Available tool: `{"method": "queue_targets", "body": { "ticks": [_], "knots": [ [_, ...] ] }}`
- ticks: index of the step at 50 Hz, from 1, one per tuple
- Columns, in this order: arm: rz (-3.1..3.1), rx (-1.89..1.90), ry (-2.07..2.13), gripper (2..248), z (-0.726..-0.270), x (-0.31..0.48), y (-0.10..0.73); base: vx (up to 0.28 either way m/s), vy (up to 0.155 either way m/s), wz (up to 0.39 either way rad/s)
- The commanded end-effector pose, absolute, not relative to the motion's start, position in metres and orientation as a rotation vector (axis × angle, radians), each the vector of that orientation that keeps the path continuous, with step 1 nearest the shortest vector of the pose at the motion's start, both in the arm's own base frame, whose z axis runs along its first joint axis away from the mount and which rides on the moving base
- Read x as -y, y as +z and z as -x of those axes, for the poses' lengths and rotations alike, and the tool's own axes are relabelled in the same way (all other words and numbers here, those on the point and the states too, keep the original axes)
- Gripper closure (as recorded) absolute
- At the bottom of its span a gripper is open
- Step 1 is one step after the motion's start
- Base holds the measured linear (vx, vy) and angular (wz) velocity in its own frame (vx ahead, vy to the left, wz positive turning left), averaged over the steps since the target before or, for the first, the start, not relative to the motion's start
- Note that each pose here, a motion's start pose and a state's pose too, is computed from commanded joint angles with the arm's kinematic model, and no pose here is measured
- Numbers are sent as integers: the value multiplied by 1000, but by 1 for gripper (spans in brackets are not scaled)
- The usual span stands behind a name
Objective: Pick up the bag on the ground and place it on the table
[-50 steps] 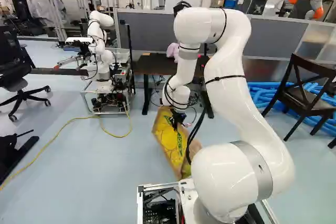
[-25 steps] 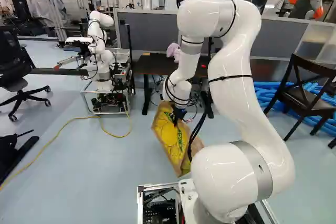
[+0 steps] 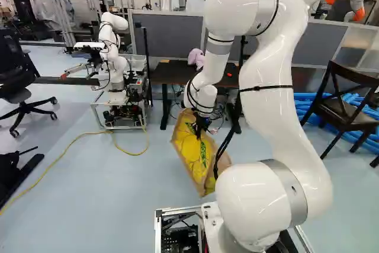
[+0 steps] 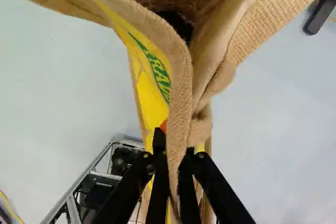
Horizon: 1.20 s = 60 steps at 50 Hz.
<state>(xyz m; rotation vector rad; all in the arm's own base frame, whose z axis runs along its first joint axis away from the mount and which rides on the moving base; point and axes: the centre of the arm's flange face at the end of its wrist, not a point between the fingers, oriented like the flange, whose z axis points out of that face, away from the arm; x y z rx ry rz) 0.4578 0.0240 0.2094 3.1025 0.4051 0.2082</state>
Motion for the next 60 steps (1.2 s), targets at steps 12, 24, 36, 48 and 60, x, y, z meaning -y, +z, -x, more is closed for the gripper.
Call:
{"method": "queue_targets", "body": {
  "ticks": [12, 24, 36, 48, 60],
  "knots": [
    [-3107, -405, 200, 229, -457, -24, 226, 0, 0, 0],
    [-3110, -404, 193, 229, -455, -23, 244, 0, 0, 0],
    [-3114, -404, 186, 229, -452, -23, 261, 0, 0, 0],
    [-3118, -405, 181, 229, -449, -23, 278, 0, 0, 0],
    [-3121, -405, 178, 229, -446, -23, 295, 0, 0, 0]
  ]
}}
